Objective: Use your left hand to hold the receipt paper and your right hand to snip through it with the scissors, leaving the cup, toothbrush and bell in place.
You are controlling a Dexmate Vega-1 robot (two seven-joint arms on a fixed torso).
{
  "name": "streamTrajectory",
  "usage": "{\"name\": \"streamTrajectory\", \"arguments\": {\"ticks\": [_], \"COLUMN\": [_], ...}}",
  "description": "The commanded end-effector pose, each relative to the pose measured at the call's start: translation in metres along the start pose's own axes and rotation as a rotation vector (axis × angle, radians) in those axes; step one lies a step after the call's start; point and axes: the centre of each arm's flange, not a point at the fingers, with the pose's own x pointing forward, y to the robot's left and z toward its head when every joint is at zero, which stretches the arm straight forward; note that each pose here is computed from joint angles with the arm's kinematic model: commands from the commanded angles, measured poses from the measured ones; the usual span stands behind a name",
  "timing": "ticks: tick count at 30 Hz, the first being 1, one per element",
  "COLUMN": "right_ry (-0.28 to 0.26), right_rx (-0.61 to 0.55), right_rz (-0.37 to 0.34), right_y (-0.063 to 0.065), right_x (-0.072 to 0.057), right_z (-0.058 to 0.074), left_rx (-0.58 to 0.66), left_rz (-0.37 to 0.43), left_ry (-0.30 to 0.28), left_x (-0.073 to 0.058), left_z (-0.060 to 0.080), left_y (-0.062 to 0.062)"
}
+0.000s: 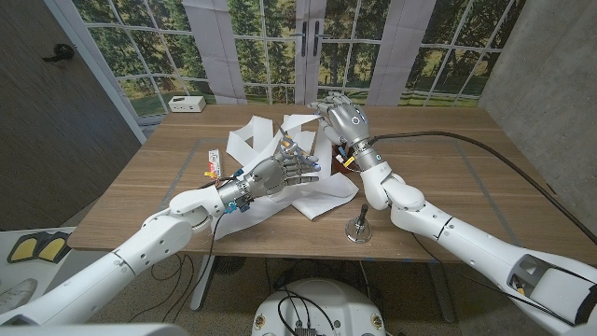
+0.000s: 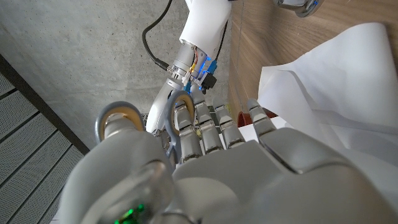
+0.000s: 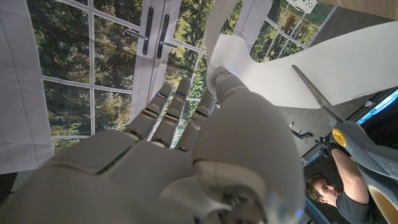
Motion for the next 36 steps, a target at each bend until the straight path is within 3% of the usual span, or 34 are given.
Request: {"name": "streamTrajectory", "arguments": {"ticks": [1,36], "right_ry": [-0.002,-0.015], "right_rx": [0.000,-0.004], "right_rz": [0.000,-0.020], "right_y": [0.0002,-0.0047], "right_x": [0.0010,0.0011], "right_z": [-0.0003,-0.0020], "left_rx": [-0.009,-0.022], "left_rz": [0.007,0.045], "left_ry": [-0.006,0.000], "left_x": [-0.0003,0.0037], "left_z": [-0.0001,-0.0027], "left_y": [0.0020,0.0000]}}
